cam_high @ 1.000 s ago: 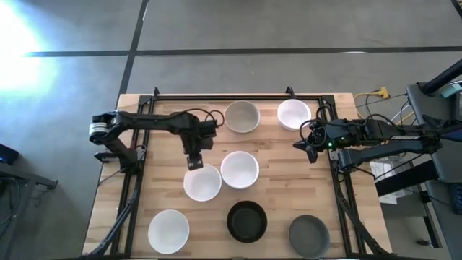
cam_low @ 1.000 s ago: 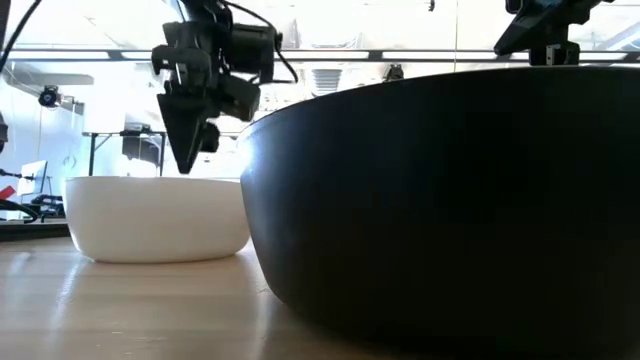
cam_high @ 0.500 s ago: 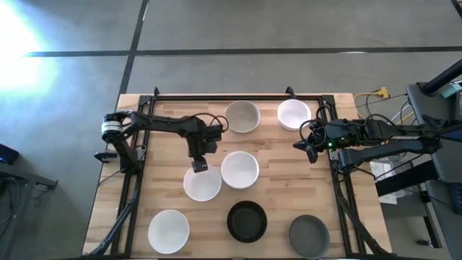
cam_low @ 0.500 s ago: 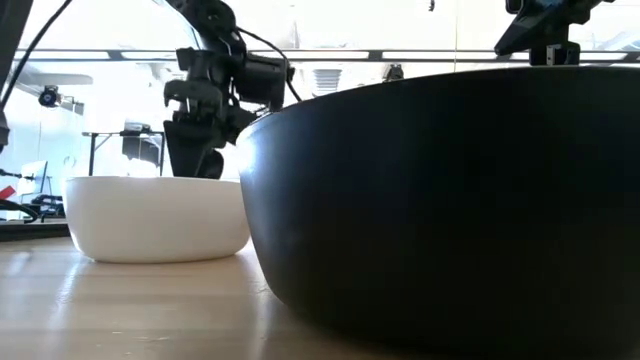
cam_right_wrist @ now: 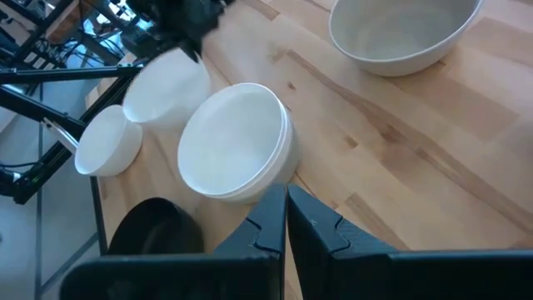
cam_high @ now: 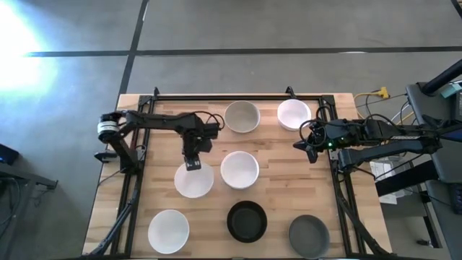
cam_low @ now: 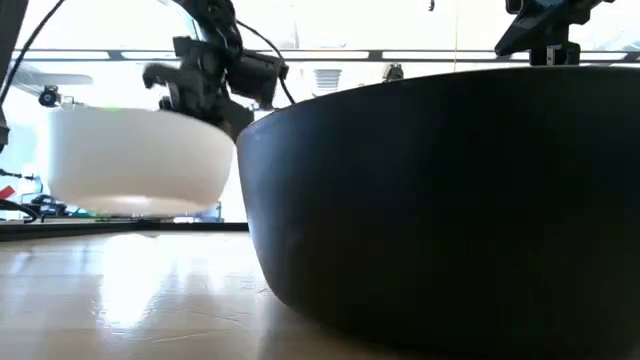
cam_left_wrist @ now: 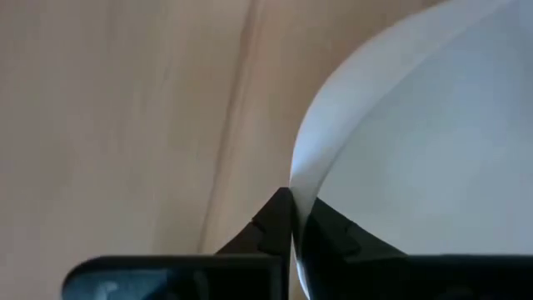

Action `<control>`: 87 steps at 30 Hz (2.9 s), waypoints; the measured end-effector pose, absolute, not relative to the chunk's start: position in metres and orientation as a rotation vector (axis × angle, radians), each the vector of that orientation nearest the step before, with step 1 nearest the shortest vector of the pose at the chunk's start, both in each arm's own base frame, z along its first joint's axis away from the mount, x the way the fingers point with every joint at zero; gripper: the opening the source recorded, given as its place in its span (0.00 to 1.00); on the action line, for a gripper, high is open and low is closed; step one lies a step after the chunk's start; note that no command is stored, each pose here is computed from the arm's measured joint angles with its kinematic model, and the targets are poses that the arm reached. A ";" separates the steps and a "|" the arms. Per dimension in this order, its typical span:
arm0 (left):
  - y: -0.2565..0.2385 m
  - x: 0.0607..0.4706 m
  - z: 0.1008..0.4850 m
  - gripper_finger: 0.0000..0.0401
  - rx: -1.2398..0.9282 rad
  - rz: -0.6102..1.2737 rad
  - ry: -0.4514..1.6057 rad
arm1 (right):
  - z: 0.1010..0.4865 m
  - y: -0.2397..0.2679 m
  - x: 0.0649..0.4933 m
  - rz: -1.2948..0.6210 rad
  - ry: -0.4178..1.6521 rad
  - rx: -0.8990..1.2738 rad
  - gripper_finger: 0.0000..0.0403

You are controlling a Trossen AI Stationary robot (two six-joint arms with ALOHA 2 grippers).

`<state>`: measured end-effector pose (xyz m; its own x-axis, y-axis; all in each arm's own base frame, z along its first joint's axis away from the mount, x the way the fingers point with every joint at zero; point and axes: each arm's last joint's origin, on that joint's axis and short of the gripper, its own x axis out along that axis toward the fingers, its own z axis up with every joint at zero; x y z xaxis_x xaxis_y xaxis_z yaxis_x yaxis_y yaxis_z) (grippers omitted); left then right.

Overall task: Nest bowls inside each other
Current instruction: Stack the white bowl on the white bowl, then stack the top gray bowl on the white bowl

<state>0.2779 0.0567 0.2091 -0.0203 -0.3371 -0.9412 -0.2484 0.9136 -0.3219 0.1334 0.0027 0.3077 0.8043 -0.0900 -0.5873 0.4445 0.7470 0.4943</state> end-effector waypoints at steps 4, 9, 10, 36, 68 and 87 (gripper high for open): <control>0.058 0.268 0.248 0.00 -0.439 -0.062 1.519 | 0.308 0.003 0.133 -0.315 0.567 0.668 0.02; 0.060 0.274 0.298 0.00 -0.445 -0.019 1.339 | 0.308 0.001 0.135 -0.367 0.543 0.674 0.02; 0.061 0.278 0.307 0.00 -0.447 -0.013 1.311 | 0.308 0.001 0.135 -0.371 0.539 0.683 0.02; 0.084 0.426 0.280 0.00 -0.419 -0.045 1.424 | 0.307 0.001 0.136 -0.400 0.531 0.778 0.02; 0.080 0.439 0.240 0.08 -0.371 0.005 1.537 | 0.307 0.002 0.136 -0.366 0.552 0.757 0.02; 0.081 0.419 0.295 0.50 -0.303 0.063 1.416 | 0.311 0.003 0.147 -0.338 0.478 0.775 0.02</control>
